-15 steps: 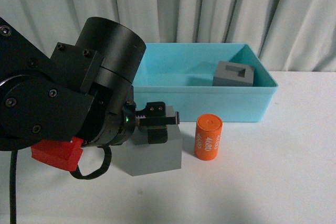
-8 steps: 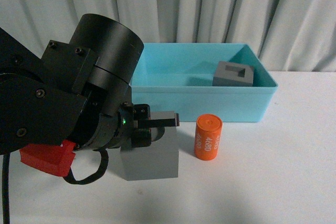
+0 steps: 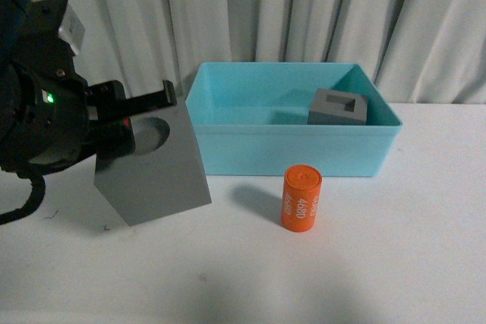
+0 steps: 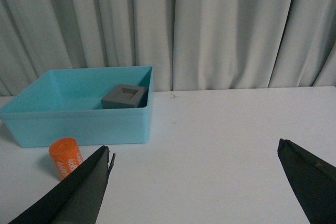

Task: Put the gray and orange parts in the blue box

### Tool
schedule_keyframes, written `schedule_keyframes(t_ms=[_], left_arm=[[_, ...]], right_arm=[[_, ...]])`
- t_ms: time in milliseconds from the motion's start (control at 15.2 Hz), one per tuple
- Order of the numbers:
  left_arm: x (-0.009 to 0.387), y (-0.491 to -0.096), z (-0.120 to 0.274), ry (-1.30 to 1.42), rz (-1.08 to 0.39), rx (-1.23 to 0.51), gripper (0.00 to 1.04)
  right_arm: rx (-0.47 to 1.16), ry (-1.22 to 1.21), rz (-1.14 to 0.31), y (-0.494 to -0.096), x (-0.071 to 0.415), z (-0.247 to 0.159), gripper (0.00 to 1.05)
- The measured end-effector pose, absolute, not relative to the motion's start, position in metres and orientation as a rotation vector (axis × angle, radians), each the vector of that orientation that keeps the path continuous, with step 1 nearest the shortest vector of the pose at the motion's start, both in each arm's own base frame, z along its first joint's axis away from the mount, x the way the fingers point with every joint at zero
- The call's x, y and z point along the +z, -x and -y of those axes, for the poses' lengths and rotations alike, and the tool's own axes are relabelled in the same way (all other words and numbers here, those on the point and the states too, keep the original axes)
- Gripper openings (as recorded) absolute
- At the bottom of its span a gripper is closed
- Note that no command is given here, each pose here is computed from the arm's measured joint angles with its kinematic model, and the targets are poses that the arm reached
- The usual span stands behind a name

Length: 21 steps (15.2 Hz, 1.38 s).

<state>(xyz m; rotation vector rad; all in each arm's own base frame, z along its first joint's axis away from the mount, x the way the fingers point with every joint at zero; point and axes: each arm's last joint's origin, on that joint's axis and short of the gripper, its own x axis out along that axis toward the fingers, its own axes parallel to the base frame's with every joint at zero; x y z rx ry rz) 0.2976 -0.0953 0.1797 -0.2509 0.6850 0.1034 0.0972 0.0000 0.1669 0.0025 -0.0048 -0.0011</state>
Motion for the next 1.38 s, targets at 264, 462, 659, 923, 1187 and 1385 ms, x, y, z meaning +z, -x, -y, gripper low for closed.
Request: schedule_keyframes(t_ms=[264,462,659,923,1187,1385], left_arm=[[0.272,-0.352,0.11,0.342,-0.448,0.008,0.21],[0.267,-0.387,0.14,0.292,-0.461,-0.054,0.21],[0.261,-0.4,0.15,0.261,-0.486,-0.065,0.21],[0.255,-0.437,0.175,0.2,-0.493,-0.103,0.21],[0.233,-0.474,0.179,0.15,-0.496,-0.088,0.21],[0.193,-0.49,0.173,0.076,-0.565,-0.055,0.21]], right_arm=[[-0.001,-0.002,0.005,-0.097,0.167,0.0,0.98],[-0.001,-0.002,0.005,-0.097,0.167,0.0,0.98],[-0.001,-0.002,0.005,-0.097,0.167,0.0,0.98],[-0.001,-0.002,0.005,-0.097,0.167,0.0,0.98],[-0.001,-0.002,0.005,-0.097,0.167,0.0,0.98],[-0.001,-0.002,0.005,-0.097,0.167,0.0,0.98]])
